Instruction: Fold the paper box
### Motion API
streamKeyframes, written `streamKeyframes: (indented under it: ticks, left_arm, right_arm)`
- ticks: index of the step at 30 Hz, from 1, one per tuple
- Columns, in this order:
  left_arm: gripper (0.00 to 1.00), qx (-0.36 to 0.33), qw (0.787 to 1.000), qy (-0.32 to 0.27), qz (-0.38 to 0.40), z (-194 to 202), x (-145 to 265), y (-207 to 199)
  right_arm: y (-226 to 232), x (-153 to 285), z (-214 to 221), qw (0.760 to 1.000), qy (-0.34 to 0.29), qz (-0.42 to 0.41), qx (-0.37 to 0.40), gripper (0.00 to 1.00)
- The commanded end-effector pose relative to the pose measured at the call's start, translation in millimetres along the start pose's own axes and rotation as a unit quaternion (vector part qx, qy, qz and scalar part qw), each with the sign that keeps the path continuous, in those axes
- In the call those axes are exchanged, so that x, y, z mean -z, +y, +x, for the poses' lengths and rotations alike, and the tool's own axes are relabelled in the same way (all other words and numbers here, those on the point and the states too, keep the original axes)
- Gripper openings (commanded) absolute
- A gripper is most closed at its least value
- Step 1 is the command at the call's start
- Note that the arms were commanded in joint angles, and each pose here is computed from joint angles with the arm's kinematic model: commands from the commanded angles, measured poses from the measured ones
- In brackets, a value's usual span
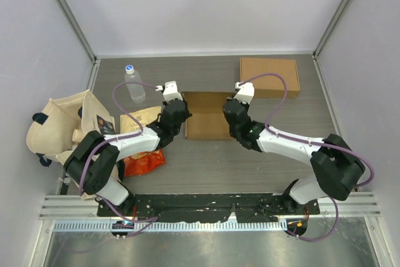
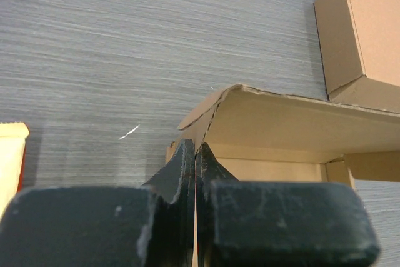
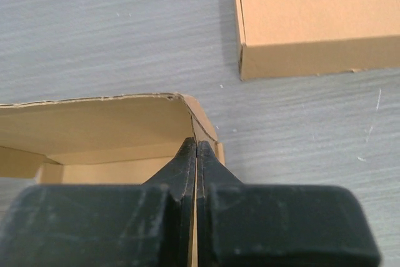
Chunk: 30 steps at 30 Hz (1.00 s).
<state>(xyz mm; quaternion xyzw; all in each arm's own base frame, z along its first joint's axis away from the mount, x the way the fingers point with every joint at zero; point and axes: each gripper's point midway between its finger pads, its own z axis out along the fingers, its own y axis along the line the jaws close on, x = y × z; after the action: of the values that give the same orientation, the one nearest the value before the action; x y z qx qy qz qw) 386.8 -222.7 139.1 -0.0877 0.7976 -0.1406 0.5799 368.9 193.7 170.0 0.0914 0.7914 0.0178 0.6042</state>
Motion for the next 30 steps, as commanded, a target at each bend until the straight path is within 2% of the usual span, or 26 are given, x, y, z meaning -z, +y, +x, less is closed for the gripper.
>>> streamKeyframes:
  ticks: [1,5,13,19,22,30]
  left_arm:
    - [0.0,0.044,0.996,-0.081,-0.006,-31.6,7.8,-2.2]
    - [0.0,0.034,0.996,-0.078,-0.007,-18.0,20.3,-4.7]
    - [0.0,0.033,0.997,-0.063,-0.001,9.4,35.7,-1.6]
    - [0.0,0.052,0.997,-0.05,0.007,25.2,45.0,-5.2]
    - [0.0,0.087,0.996,-0.028,0.009,32.5,48.1,-8.9]
    - [0.0,0.083,0.996,-0.013,0.014,60.7,54.6,-6.5]
  right_arm:
    - [-17.6,6.6,-23.9,0.994,-0.089,0.034,-0.055,0.01]
    - [-26.0,13.7,-1.6,0.996,-0.08,0.031,-0.04,0.01]
    - [-33.9,29.9,15.8,0.994,-0.093,0.009,-0.051,0.01]
    - [-31.9,41.0,27.6,0.994,-0.097,-0.015,-0.054,0.01]
    - [-31.5,43.0,30.2,0.993,-0.099,-0.016,-0.056,0.01]
    - [-35.8,51.5,47.4,0.994,-0.094,-0.037,-0.04,0.01]
